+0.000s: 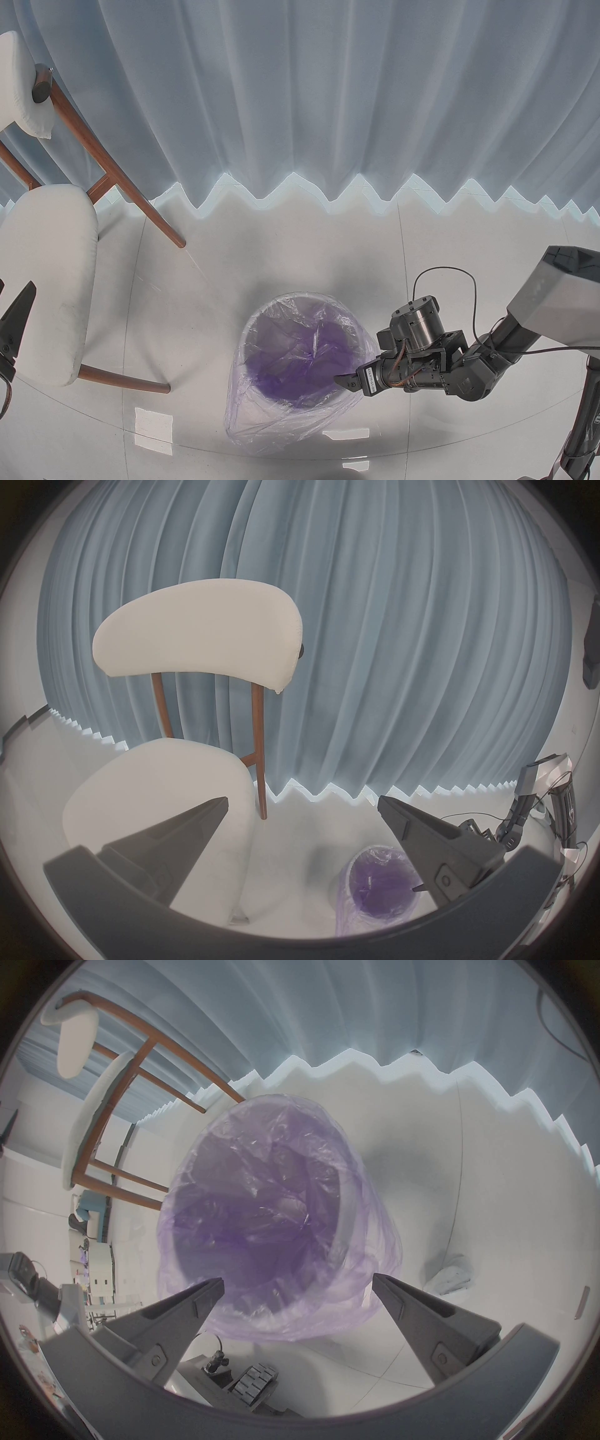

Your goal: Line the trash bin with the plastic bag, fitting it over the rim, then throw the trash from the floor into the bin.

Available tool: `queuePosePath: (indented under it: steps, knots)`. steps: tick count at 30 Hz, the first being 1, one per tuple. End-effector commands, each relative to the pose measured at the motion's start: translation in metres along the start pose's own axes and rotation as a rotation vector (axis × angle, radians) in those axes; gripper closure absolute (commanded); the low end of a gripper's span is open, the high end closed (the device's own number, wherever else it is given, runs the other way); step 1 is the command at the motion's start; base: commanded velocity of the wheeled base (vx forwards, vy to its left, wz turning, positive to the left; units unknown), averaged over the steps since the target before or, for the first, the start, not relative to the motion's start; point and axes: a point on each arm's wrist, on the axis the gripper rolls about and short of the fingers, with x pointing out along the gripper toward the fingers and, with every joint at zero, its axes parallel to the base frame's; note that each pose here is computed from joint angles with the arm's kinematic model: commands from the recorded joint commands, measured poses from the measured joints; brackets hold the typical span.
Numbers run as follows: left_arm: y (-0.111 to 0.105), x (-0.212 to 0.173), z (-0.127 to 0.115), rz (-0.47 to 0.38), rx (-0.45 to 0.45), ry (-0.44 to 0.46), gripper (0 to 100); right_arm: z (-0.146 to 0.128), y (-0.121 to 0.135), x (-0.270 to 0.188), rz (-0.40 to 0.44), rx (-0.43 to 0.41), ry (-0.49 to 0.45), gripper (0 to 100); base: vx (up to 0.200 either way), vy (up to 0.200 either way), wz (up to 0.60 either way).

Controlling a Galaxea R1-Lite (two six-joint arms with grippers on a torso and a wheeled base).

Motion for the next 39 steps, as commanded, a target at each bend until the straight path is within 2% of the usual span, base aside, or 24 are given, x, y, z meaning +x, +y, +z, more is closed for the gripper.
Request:
queuePosePath:
  steps: [1,16,17,29,33,39]
  knots:
    - [0.000,0.001,0.001,0.002,0.019,0.000,0,0.001,-0.008,0.016,-0.027,0.026,0.006,0,0.000,0.000,0.00]
    - [-0.001,0.000,0.008,-0.004,0.030,-0.026,0,0.011,-0.014,0.049,-0.109,0.059,-0.025,0,0.000,0.000,0.00]
    - [-0.001,0.000,0.008,-0.004,0.030,-0.026,0,0.011,-0.014,0.051,-0.112,0.061,-0.024,100,0.000,0.000,0.00]
    - [-0.001,0.001,0.008,-0.011,0.030,-0.019,0,0.016,-0.014,0.046,-0.120,0.063,-0.044,100,0.000,0.000,0.00]
    - [-0.004,0.004,0.016,-0.041,0.016,-0.032,0,0.040,-0.015,0.017,-0.115,0.070,-0.135,100,0.000,0.000,0.00]
    - [-0.013,0.025,0.024,-0.143,-0.019,0.021,0,0.064,-0.008,-0.033,-0.090,0.067,-0.191,100,0.000,0.000,0.00]
